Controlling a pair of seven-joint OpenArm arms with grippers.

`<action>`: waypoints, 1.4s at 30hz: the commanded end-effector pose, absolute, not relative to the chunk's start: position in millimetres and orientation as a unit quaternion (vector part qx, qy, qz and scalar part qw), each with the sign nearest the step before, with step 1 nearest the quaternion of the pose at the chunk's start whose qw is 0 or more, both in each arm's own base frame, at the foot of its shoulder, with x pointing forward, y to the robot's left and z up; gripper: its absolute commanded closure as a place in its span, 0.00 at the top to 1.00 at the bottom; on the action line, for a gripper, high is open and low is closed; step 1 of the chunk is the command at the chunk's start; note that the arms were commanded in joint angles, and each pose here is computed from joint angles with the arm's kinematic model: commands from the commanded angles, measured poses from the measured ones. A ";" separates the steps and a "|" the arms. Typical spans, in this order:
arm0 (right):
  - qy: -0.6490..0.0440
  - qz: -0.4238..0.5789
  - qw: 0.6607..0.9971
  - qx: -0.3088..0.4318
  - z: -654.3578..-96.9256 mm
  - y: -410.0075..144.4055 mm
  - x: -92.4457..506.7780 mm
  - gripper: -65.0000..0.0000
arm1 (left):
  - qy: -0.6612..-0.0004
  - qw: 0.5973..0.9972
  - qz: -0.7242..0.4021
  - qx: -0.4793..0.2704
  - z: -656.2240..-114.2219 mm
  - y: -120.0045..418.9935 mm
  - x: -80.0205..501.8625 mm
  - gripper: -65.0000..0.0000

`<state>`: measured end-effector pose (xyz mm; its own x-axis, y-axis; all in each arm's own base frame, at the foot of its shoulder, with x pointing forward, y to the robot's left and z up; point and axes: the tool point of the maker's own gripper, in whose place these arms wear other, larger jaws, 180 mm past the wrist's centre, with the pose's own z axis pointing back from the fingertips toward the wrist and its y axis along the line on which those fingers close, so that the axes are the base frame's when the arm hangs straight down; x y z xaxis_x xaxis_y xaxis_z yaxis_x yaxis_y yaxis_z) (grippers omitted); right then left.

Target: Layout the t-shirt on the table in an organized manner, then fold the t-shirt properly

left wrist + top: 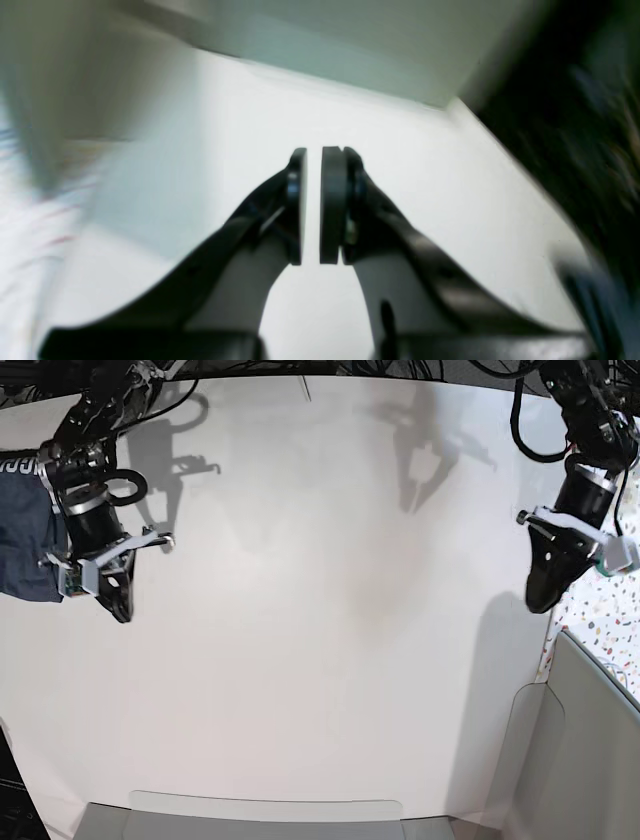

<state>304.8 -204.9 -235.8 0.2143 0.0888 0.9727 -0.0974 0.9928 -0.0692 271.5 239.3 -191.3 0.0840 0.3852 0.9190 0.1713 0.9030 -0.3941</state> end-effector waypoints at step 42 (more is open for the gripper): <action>-0.105 0.160 0.970 0.152 -459.4 -106.0 -98.9 0.00 | -0.255 0.930 0.265 0.003 -462.8 215.4 -58.3 0.05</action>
